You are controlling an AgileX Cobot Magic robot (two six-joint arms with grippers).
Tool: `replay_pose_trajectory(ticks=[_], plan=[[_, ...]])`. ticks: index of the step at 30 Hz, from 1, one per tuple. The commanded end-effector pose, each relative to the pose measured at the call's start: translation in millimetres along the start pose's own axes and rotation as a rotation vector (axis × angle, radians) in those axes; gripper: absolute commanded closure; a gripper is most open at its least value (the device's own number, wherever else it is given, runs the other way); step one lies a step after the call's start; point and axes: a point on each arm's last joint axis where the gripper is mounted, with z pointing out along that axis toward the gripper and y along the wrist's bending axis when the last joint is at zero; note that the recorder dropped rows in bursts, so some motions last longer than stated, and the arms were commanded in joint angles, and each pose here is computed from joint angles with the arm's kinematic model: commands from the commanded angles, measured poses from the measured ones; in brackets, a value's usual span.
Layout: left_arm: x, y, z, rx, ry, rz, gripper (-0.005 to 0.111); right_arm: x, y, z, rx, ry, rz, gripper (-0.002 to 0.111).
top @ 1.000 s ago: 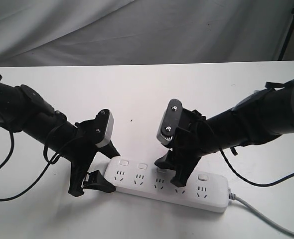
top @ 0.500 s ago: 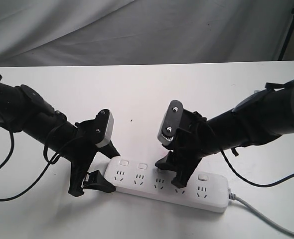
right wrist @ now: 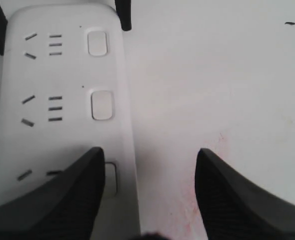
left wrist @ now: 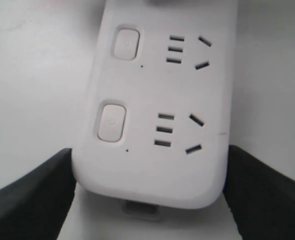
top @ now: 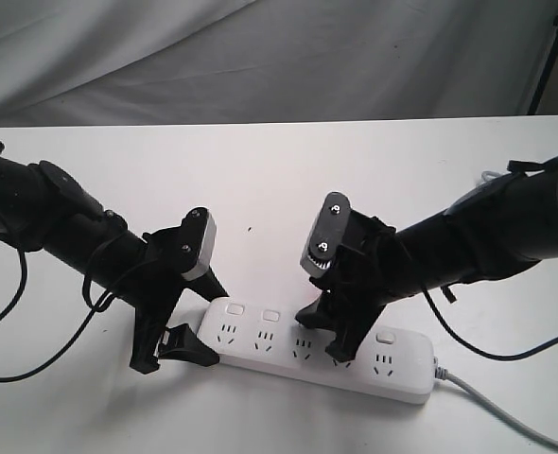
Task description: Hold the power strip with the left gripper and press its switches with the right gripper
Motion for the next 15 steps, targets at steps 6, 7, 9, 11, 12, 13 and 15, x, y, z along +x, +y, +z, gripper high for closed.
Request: replay_pose_trajectory(ticks=[6,7,9,11,12,13,15], plan=[[-2.6,0.3,1.0,-0.001,-0.009,-0.002,0.035,-16.1,0.8,-35.5,0.027,-0.076,-0.001,0.057],[-2.6,0.3,1.0,-0.001,-0.009,-0.002,0.035,-15.4,-0.2,-39.5,0.03,-0.085,0.012,0.057],[-2.6,0.3,1.0,-0.001,-0.009,-0.002,0.035,-8.5,-1.3,-43.9,0.043,-0.076,0.027,0.057],[-2.6,0.3,1.0,-0.001,-0.009,-0.002,0.035,-1.5,-1.6,-47.1,0.05,-0.066,0.046,0.057],[-2.6,0.3,1.0,-0.001,-0.009,-0.002,0.035,2.9,-1.9,-48.2,0.05,-0.058,0.052,0.057],[-2.6,0.3,1.0,-0.001,-0.009,-0.002,0.035,7.5,-2.2,-48.7,0.05,-0.049,0.06,0.057],[-2.6,0.3,1.0,-0.001,-0.009,-0.002,0.035,12.8,-2.7,-49.3,0.053,-0.033,0.061,0.057]])
